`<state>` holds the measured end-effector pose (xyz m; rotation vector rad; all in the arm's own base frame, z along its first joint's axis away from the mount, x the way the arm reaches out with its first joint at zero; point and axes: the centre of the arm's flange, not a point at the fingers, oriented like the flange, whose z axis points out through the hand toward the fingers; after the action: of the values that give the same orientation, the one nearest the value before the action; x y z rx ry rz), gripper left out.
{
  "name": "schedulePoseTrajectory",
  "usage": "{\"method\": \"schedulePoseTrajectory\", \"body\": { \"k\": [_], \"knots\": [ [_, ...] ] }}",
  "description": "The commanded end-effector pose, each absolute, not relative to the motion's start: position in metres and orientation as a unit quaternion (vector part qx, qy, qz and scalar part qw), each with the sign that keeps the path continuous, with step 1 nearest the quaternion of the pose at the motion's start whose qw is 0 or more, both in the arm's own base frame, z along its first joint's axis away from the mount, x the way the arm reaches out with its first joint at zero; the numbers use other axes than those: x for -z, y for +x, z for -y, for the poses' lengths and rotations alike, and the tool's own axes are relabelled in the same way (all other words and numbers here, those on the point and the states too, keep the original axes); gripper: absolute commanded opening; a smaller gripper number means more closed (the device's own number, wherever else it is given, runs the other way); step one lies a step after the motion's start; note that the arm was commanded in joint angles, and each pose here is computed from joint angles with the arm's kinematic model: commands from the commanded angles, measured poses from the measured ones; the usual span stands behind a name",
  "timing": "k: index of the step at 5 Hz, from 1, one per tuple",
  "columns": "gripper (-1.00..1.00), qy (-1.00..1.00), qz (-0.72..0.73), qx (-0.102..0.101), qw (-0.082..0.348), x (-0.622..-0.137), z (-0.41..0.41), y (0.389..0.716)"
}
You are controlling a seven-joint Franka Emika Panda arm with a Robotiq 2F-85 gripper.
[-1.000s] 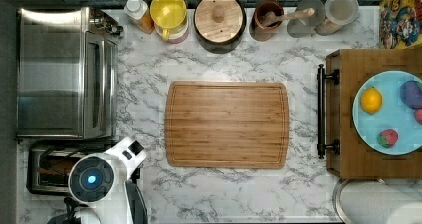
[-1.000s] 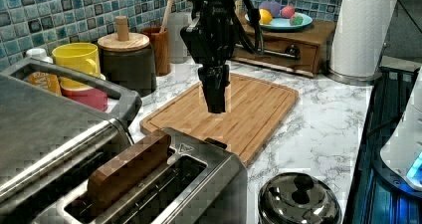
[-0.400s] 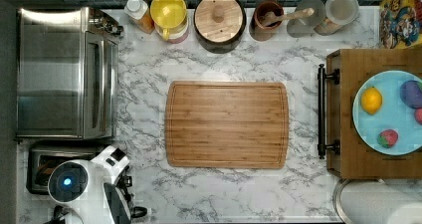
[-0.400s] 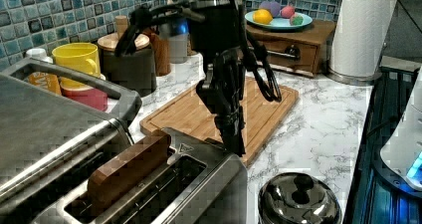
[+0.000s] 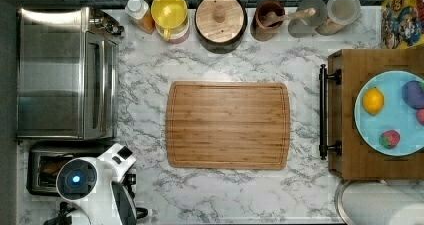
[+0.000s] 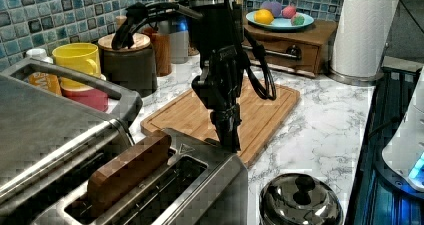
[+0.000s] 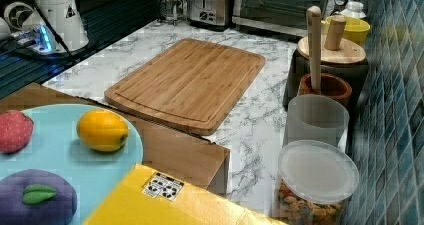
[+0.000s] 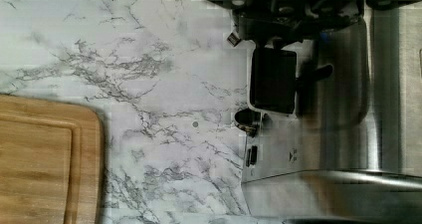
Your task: Turn on the toaster.
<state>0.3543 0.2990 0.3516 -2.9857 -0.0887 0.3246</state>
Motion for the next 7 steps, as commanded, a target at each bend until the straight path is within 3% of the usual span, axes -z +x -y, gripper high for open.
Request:
{"method": "schedulePoseTrajectory", "body": {
  "k": [1,2,3,7],
  "knots": [
    [-1.0,-0.989,-0.026,-0.073,0.122,-0.389,-0.281,0.385],
    [-1.0,-0.99,-0.027,-0.054,0.13,-0.394,-0.282,0.383],
    [-1.0,-0.99,-0.027,-0.057,0.13,-0.388,-0.288,0.384],
    [-1.0,-0.988,-0.025,-0.134,0.072,-0.316,-0.292,0.38]
  ]
}}
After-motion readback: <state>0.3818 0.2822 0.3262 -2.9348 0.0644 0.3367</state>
